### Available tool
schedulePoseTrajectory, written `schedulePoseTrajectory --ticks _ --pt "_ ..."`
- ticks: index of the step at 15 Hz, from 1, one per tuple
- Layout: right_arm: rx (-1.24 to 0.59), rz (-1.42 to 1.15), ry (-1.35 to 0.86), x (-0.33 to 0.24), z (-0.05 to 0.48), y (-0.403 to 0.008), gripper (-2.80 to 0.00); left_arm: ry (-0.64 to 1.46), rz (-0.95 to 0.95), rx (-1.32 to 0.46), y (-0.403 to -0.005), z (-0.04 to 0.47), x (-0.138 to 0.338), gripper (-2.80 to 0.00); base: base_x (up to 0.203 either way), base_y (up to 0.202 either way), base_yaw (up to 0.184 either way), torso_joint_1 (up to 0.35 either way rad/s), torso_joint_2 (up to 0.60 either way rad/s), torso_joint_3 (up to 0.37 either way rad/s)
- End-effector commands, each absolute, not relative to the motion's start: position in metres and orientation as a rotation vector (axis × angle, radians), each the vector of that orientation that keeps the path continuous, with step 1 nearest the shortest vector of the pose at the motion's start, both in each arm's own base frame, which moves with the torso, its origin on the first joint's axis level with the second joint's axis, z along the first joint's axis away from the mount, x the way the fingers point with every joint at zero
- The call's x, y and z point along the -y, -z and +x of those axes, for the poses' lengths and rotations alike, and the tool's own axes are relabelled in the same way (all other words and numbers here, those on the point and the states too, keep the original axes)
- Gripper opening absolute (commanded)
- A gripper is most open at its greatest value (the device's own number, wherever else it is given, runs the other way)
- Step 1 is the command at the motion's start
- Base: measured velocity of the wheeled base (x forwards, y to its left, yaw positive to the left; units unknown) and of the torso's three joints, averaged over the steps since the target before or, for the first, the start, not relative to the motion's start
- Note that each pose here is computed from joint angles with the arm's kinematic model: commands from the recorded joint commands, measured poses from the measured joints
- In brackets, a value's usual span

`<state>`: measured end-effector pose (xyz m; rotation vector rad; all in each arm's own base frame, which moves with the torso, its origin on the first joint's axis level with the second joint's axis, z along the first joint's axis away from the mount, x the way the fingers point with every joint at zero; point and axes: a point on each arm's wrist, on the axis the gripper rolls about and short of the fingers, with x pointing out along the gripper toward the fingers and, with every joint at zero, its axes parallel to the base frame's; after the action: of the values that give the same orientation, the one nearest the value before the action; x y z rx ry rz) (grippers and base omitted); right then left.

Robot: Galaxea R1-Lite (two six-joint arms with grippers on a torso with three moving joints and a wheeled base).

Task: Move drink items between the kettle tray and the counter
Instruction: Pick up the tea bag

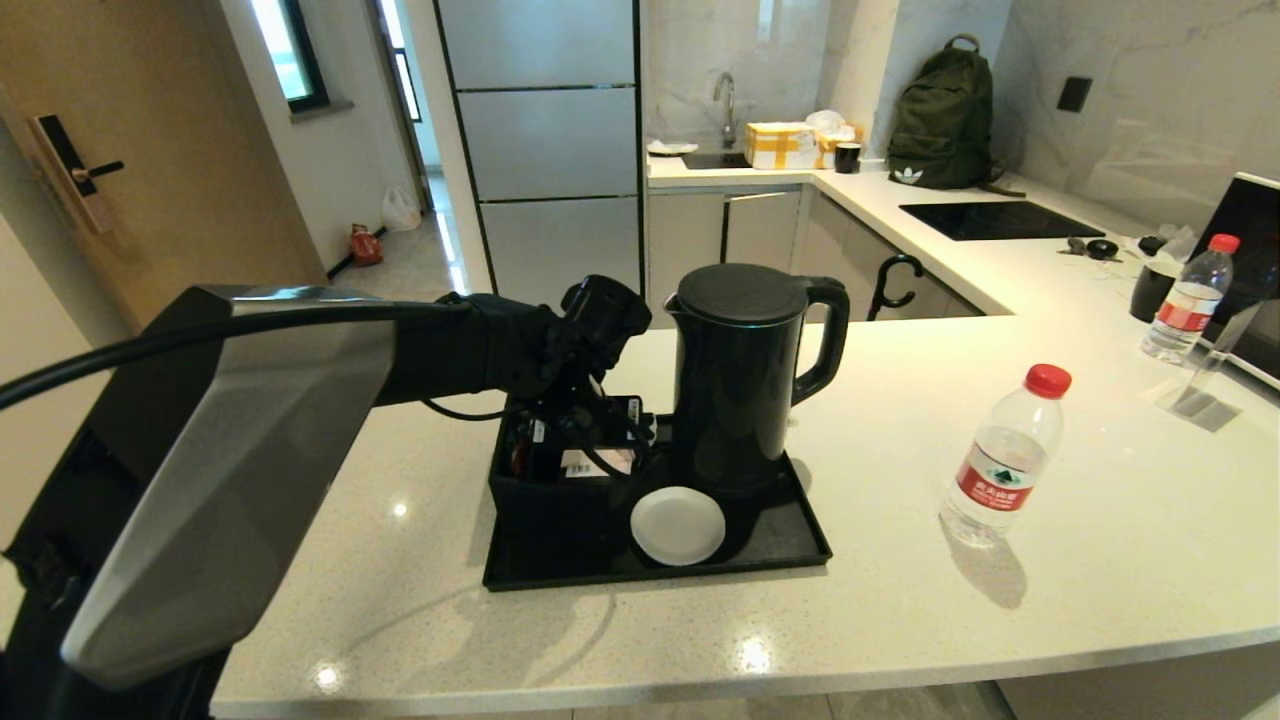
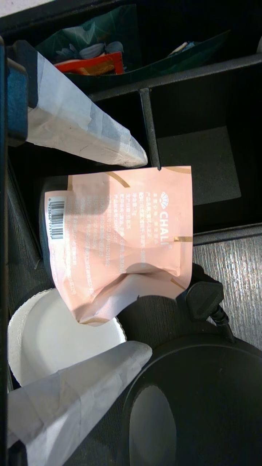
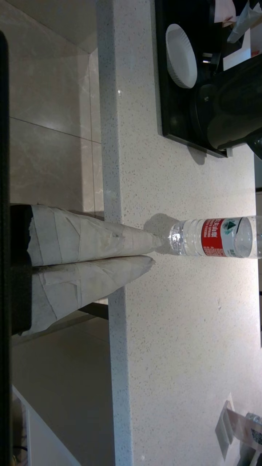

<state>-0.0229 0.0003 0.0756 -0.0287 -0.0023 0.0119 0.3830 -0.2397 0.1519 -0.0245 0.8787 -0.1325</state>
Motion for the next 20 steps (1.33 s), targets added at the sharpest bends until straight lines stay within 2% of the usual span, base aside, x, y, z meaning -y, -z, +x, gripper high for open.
schedulePoseTrajectory --ticks 1,6,8,20 --pt "0.0 -0.029 -0.012 0.0 -0.023 -0.075 -2.8 0.129 -0.025 -0.88 -0.152 0.383 0.239 0.0 0.0 0.0 0.0 0.0 0.0 0.0" --pt "0.0 -0.029 -0.012 0.0 -0.023 -0.075 -2.8 0.128 -0.026 -0.879 -0.152 0.383 0.239 0.0 0.0 0.0 0.0 0.0 0.0 0.0" --pt "0.0 -0.028 -0.012 0.0 -0.023 -0.075 -2.8 0.043 -0.047 -0.821 -0.153 0.389 0.236 0.0 0.0 0.0 0.0 0.0 0.0 0.0" --pt "0.0 -0.028 -0.012 0.0 -0.023 -0.075 -2.8 0.075 0.0 -0.843 -0.145 0.384 0.246 0.0 0.0 0.0 0.0 0.0 0.0 0.0"
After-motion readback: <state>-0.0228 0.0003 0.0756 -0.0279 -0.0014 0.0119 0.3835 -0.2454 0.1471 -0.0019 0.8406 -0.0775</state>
